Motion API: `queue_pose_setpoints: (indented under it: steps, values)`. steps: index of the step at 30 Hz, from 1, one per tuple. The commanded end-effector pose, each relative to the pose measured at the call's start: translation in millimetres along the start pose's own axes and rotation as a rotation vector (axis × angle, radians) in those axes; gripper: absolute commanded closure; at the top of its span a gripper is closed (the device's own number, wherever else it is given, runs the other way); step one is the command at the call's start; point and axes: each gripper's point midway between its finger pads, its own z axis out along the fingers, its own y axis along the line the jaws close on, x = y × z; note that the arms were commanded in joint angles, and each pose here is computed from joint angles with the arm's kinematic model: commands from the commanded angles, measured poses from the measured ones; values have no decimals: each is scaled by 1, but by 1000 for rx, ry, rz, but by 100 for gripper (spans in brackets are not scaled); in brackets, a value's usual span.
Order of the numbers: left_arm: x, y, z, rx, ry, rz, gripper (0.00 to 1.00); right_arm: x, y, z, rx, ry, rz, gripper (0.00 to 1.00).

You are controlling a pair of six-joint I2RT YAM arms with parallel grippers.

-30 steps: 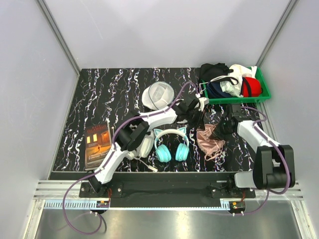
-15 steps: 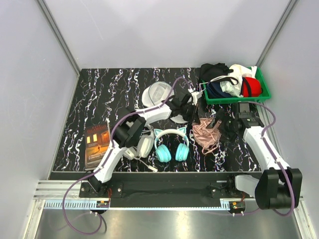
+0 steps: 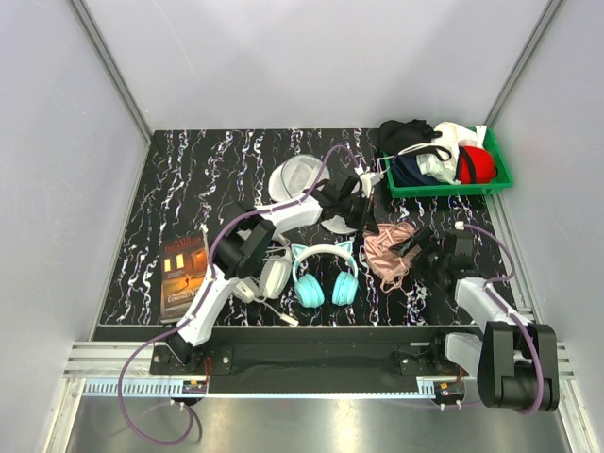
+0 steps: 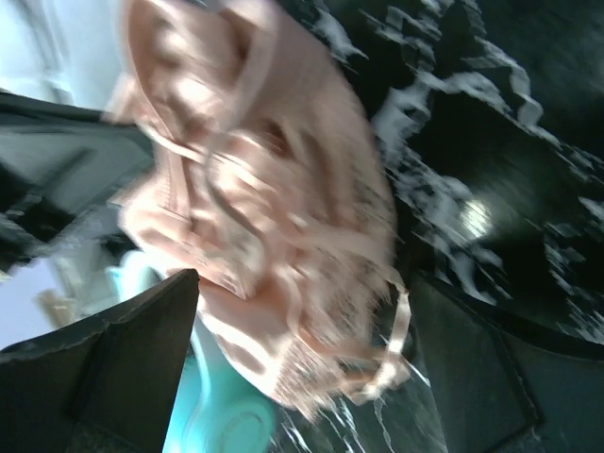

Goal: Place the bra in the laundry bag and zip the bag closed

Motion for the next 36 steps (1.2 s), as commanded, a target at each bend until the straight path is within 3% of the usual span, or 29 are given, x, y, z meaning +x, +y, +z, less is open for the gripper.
queue_pose_setpoints:
  steps: [1, 8, 10, 13, 14, 17, 20, 21, 25, 26, 32, 36]
  values:
    - [-6, -8, 3, 67, -19, 10, 100, -25, 34, 9, -203, -126, -6, 0]
    - [-9, -15, 0, 94, -21, 19, 100, -23, 18, 27, -146, -100, 19, 1]
    - [-9, -16, -1, 96, -21, 20, 96, -25, 21, 26, -153, -106, 32, 7]
    - [-9, -20, -2, 110, -20, 17, 87, -26, 23, 24, -169, -121, 28, 25]
    - [-9, -22, -3, 114, -20, 18, 84, -26, 23, 24, -173, -125, 22, 37]
    - [-10, -25, -5, 126, -29, 27, 76, -26, 25, 23, -189, -128, 11, 48]
    - [-14, -29, -12, 121, -43, 45, 66, -26, 24, 22, -182, -134, 30, 68]
    - [-15, -28, -15, 111, -44, 48, 64, -24, 22, 22, -177, -127, 36, 81]
    - [-32, -28, -40, 73, -83, 99, 54, -24, 17, 20, -146, -133, 52, 97]
    - [-41, -34, -53, 62, -104, 115, 44, -22, 15, 19, -130, -126, 56, 100]
    - [-75, -27, -121, -70, -202, 186, 28, -28, 26, 6, -122, -127, 46, 100]
    - [-94, 15, -176, -283, -262, 204, 27, -39, 44, -4, -140, -133, 20, 100]
